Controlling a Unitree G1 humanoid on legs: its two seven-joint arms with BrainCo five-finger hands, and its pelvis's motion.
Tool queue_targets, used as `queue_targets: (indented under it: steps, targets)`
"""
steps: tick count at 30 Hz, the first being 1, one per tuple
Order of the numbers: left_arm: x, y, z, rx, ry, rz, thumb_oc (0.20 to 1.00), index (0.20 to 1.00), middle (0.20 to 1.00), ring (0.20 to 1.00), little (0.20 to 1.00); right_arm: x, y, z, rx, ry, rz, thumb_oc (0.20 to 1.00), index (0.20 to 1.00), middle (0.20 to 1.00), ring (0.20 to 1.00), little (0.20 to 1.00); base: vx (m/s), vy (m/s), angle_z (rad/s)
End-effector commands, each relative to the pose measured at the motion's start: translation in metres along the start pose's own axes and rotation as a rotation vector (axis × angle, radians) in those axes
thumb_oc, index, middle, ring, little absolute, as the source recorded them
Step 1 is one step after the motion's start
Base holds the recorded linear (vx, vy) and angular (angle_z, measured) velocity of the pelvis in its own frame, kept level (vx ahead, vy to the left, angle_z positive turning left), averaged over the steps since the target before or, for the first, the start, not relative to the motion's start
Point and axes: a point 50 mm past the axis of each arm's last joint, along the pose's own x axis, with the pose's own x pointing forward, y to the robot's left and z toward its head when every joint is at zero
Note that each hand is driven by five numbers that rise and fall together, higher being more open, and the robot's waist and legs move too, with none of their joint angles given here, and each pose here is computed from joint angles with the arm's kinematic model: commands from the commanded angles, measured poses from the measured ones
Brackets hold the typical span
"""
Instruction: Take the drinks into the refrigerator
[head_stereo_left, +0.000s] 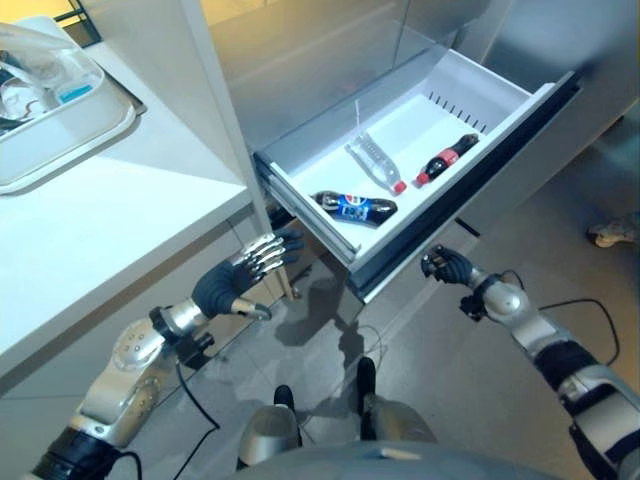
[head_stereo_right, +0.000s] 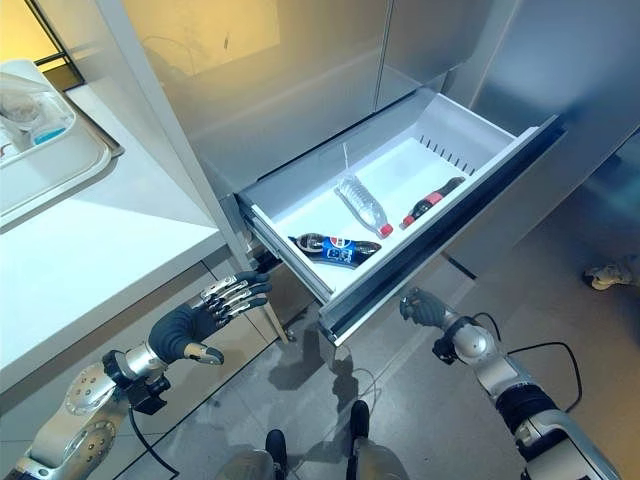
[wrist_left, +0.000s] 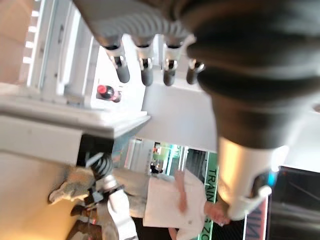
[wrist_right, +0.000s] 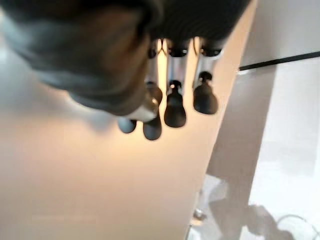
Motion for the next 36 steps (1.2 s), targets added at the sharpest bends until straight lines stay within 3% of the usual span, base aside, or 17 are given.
queue_targets:
  steps: [1, 12, 22, 36]
  targets:
    - [0.015, -0.008, 0.017, 0.0, -0.111, -0.064, 1.0, 1.0, 1.0, 1.0, 1.0, 0.035, -0.038, 0.094, -0.058, -0.32, -0.087, 0.2, 0.2, 0.2, 0.2, 0.2, 0.0, -0.01, 0.08]
    - [0.015, -0.009, 0.019, -0.016, -0.132, -0.035, 1.0, 1.0, 1.0, 1.0, 1.0, 0.051, -0.055, 0.135, -0.065, -0.385, -0.137, 0.2, 0.2, 0.2, 0.2, 0.2, 0.0, -0.009, 0.14]
    - [0.011, -0.01, 0.019, -0.008, -0.134, -0.008, 1.0, 1.0, 1.0, 1.0, 1.0, 0.048, -0.032, 0.102, 0.009, -0.31, -0.107, 0.2, 0.2, 0.2, 0.2, 0.2, 0.0, -0.005, 0.07]
    - [0.003, -0.004, 0.014, 0.029, -0.133, 0.072, 1.0, 1.0, 1.0, 1.0, 1.0, 0.004, -0.008, 0.041, 0.258, -0.258, -0.179, 0.2, 0.2, 0.2, 0.2, 0.2, 0.0, 0.004, -0.02]
